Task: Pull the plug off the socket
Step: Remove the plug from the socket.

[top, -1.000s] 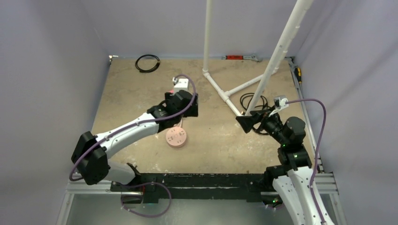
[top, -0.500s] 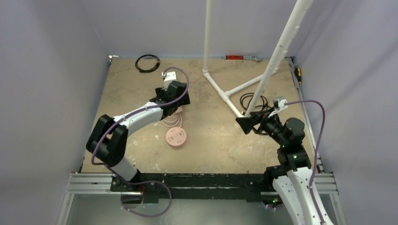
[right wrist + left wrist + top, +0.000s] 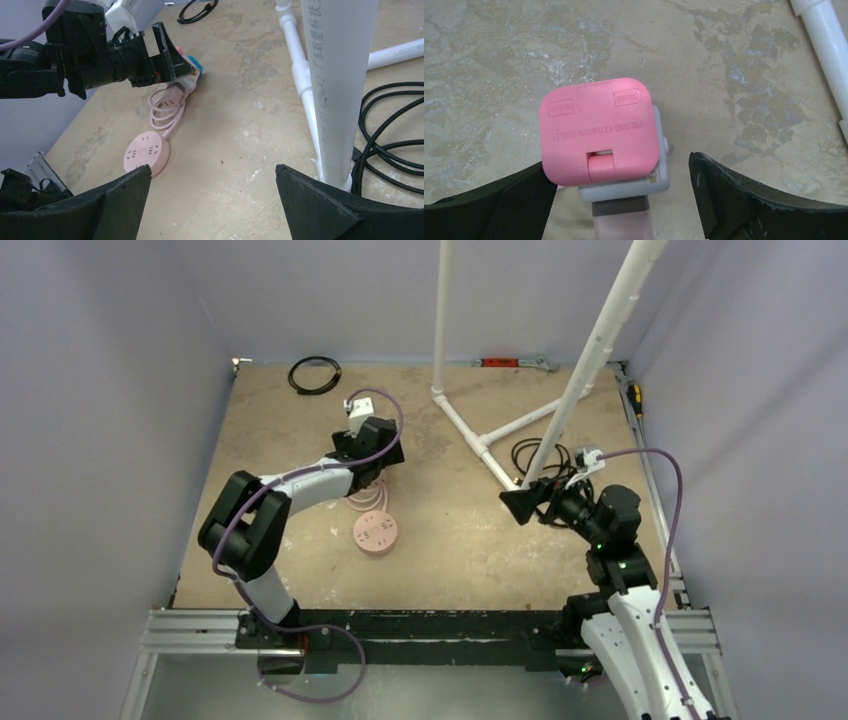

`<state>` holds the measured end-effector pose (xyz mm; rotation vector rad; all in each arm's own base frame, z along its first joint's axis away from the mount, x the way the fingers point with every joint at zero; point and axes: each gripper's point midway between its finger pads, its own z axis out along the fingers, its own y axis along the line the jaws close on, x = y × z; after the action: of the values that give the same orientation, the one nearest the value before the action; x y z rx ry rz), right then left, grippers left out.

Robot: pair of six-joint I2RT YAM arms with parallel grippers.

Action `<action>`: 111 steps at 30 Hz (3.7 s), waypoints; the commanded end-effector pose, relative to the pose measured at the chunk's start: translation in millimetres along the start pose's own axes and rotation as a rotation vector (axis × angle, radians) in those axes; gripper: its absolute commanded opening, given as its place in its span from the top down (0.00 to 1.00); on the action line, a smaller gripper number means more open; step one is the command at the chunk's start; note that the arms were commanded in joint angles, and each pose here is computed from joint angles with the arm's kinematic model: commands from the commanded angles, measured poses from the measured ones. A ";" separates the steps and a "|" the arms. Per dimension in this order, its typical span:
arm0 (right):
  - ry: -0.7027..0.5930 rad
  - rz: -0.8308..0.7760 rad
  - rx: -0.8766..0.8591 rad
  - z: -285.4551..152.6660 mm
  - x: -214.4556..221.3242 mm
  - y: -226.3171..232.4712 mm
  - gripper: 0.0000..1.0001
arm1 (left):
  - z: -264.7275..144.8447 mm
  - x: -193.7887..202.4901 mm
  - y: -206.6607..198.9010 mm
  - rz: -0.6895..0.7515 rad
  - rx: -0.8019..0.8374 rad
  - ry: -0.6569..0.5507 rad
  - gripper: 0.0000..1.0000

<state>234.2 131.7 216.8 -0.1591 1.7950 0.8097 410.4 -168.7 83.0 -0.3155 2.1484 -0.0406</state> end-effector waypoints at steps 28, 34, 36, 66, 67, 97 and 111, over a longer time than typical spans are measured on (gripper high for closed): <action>0.022 -0.024 -0.110 5.6 -0.9 15.8 0.01 | -78.8 -38.5 -48.8 0.078 0.462 -0.055 1.00; 0.009 -0.030 -0.192 -2.9 -9.7 38.8 0.01 | -150.1 -48.1 -65.2 0.099 0.690 0.027 1.00; 0.008 -0.017 -0.215 -4.5 -13.3 46.5 0.01 | -173.1 -56.7 -70.3 0.150 0.770 0.019 1.00; -0.112 -0.030 -0.371 51.0 19.2 116.9 0.07 | -249.6 -14.6 -73.4 0.355 1.206 0.114 1.00; -0.116 -0.032 -0.372 52.7 20.5 117.8 0.07 | -252.6 -15.6 -73.6 0.353 1.217 0.106 1.00; -0.199 -0.214 -0.069 85.3 47.0 80.0 0.13 | -250.0 -6.6 -76.0 0.318 1.289 0.176 1.00; -0.256 -0.177 0.034 74.6 22.7 67.7 0.13 | -254.1 8.2 -77.3 0.327 1.357 0.249 1.00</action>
<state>245.1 240.2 196.7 -0.2602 1.5625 0.6561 219.4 -259.4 209.0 0.7791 2.0005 -1.2183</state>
